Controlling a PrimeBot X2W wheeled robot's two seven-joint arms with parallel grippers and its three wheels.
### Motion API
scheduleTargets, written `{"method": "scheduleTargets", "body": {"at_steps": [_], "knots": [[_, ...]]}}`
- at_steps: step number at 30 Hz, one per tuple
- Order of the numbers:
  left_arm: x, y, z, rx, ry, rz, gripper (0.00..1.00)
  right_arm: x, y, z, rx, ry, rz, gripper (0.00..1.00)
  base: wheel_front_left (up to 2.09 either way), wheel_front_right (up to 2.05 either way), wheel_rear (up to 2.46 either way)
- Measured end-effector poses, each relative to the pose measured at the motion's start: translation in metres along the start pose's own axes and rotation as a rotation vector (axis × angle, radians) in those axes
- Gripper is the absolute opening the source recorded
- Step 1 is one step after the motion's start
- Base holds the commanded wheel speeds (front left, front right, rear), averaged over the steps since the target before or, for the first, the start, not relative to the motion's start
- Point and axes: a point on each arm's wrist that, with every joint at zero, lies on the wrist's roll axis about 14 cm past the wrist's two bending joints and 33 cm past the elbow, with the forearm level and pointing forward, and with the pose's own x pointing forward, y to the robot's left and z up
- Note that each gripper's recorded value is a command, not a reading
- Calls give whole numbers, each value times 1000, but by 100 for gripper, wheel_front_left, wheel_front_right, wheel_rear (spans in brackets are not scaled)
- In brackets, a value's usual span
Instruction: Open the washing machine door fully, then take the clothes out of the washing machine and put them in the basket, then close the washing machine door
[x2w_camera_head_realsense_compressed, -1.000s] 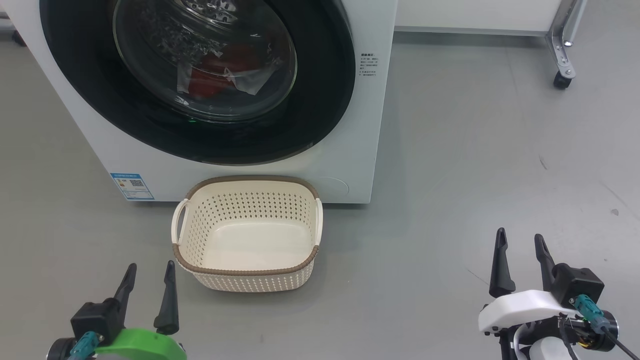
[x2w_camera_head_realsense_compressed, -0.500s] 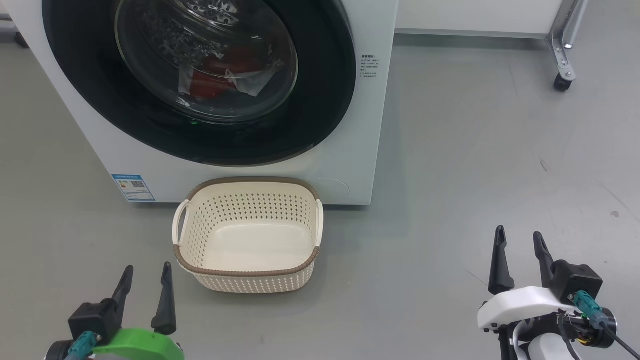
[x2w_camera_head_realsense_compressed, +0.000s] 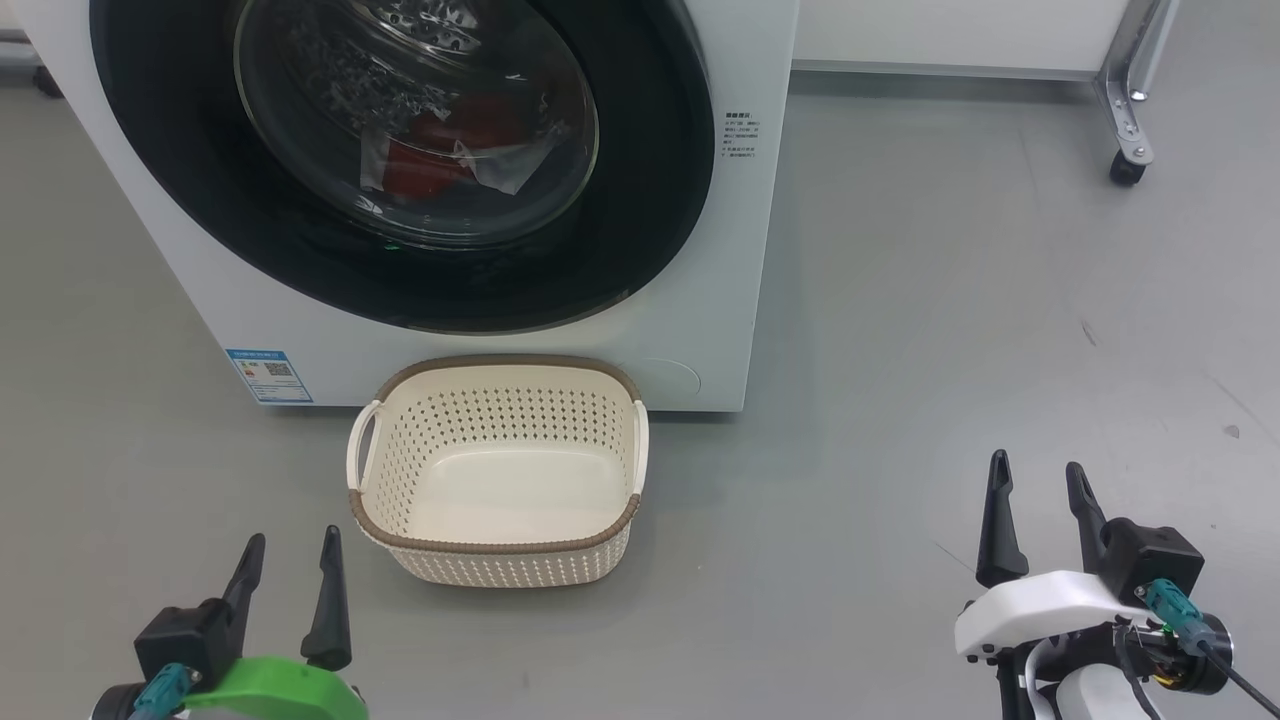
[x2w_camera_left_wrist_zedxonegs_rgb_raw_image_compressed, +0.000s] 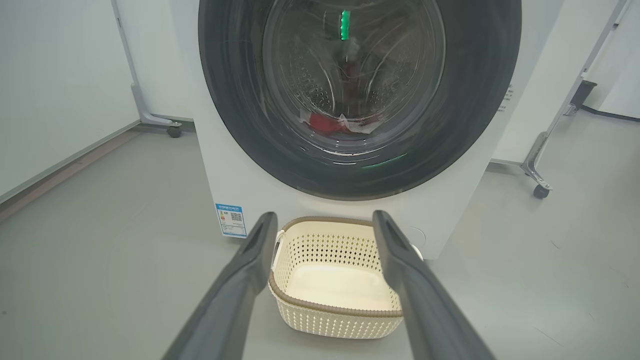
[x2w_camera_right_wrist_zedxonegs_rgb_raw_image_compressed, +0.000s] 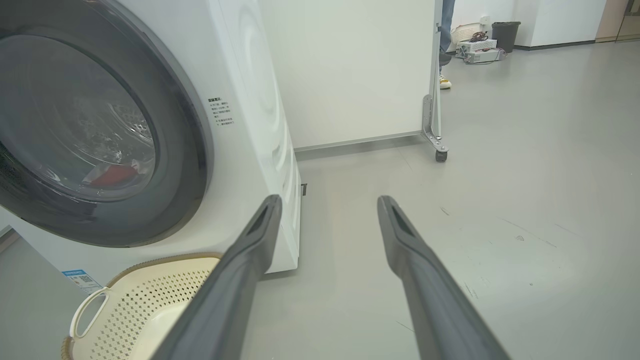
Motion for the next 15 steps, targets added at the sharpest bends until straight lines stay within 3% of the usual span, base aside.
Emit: {"method": "scheduleTargets", "body": {"at_steps": [15], "knots": [[3,1,1,-3,-4,5,100,2,-1,-2,-1,6,-4,100,0,0,0]]}}
